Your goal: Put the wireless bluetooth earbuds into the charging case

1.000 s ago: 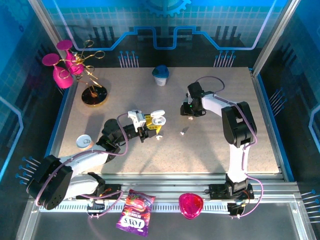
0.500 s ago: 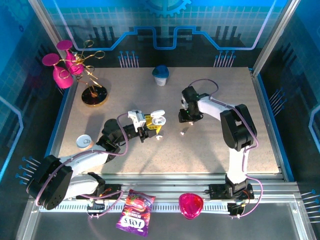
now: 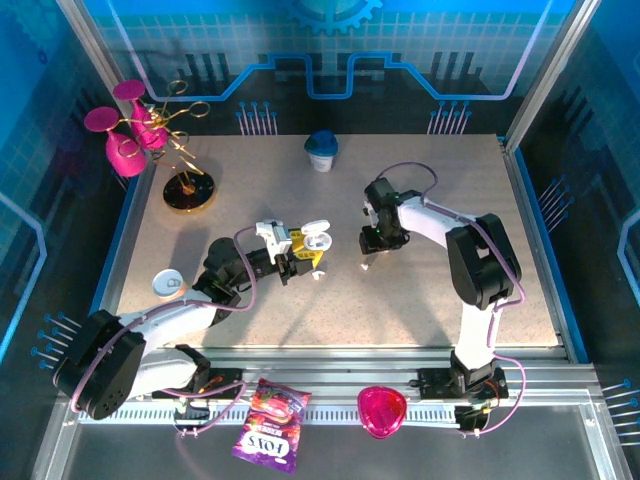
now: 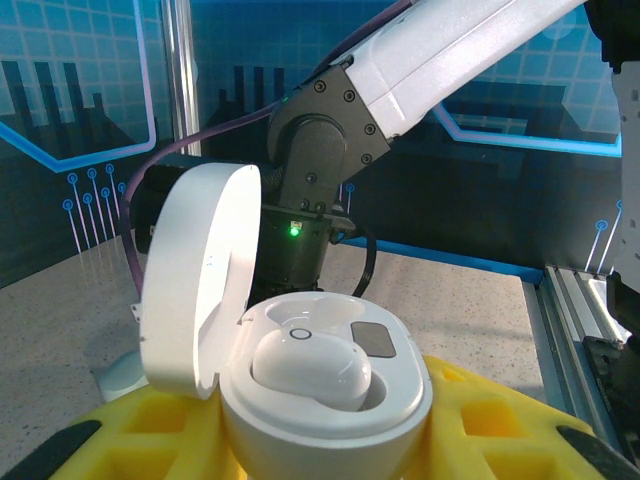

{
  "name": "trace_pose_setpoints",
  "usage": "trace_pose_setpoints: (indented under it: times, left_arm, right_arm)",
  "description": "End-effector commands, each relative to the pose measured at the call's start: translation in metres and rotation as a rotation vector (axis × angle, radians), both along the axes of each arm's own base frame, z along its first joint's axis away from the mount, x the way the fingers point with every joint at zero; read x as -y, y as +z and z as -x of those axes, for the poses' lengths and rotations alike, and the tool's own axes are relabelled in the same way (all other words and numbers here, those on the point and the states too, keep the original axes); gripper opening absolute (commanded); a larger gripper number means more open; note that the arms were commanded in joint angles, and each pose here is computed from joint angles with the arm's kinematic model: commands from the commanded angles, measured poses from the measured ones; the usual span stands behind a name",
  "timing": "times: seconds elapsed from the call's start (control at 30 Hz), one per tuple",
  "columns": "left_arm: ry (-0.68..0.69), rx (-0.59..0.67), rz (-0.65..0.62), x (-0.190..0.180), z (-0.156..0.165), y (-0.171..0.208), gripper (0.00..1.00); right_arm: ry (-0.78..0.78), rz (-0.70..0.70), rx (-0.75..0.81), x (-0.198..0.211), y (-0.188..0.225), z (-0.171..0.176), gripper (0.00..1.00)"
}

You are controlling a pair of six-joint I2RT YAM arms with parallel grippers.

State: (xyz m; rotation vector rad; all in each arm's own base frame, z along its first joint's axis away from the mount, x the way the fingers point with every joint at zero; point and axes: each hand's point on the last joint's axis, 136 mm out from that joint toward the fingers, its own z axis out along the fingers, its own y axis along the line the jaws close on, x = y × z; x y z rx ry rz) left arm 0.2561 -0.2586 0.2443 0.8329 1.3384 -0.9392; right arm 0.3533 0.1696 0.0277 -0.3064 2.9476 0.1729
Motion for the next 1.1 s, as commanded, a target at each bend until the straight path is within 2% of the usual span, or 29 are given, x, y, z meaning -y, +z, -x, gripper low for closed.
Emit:
trace_pose_setpoints:
  times: [0.0, 0.4, 0.73, 1.07]
  left_arm:
    - [-0.023, 0.020, -0.001, 0.002, 0.005, 0.001, 0.25]
    - [-0.020, 0.015, -0.007, 0.002, 0.005, -0.001, 0.25]
    - [-0.024, 0.014, -0.002, 0.003, 0.003, 0.000, 0.24]
    - [-0.019, 0.013, -0.009, 0.002, 0.003, -0.002, 0.24]
  right_arm:
    - [0.013, 0.001, -0.001, 0.000, 0.009, 0.016, 0.50]
    - [-0.118, -0.077, 0.069, 0.005, 0.008, 0.013, 0.64]
    - [-0.211, -0.138, 0.078, 0.018, -0.005, -0.002, 0.61]
    - [-0.181, -0.117, 0.092, 0.014, -0.002, -0.022, 0.56]
